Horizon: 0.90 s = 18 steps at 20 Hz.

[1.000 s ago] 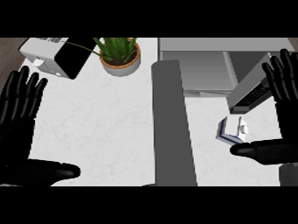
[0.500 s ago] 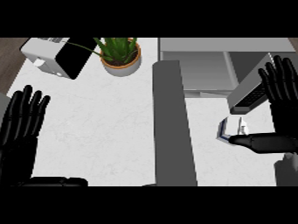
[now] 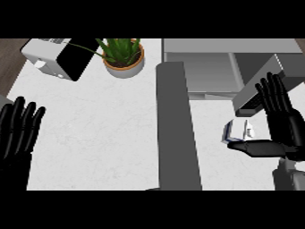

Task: Pick up the milk, place it into the microwave and close the microwave

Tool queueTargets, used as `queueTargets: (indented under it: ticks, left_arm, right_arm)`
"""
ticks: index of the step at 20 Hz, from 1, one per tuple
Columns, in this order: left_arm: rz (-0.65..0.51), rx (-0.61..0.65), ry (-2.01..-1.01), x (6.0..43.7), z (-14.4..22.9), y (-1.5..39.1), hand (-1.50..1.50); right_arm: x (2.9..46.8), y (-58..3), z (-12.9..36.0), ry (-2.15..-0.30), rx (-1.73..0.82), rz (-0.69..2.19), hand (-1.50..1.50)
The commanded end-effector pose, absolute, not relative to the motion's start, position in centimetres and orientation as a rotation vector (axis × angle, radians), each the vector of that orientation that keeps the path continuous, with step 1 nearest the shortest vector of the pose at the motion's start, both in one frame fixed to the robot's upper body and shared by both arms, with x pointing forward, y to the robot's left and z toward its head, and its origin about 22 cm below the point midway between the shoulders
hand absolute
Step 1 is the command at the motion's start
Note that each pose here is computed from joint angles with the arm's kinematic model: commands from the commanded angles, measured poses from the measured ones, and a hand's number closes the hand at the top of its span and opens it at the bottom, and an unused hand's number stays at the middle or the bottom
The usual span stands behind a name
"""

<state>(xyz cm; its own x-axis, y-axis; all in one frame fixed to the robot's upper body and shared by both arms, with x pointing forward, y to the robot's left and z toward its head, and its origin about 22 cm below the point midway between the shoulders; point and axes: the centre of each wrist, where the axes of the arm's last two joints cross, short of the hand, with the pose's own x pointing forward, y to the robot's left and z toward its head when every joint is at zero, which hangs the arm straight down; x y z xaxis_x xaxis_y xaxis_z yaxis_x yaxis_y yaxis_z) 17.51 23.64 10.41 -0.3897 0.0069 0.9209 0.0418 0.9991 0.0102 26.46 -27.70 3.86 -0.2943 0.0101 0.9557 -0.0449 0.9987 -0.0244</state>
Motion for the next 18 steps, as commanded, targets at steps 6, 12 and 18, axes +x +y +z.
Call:
queueTargets:
  ticks: [6,12,18]
  left_arm:
    - [-0.058,-0.040,-1.964,14.7,10.1,24.8,-1.50]
    - [-0.040,-0.052,-1.976,14.8,10.5,23.7,-1.50]
    - [-0.033,-0.055,-1.955,14.4,11.0,23.0,-1.50]
  right_arm:
    - [24.0,-31.3,-2.7,-1.778,-0.055,0.053,-1.50]
    - [23.6,-32.0,-6.7,-1.773,-0.088,0.021,-1.50]
    - [25.3,-34.1,-9.0,-1.756,-0.078,0.016,-1.50]
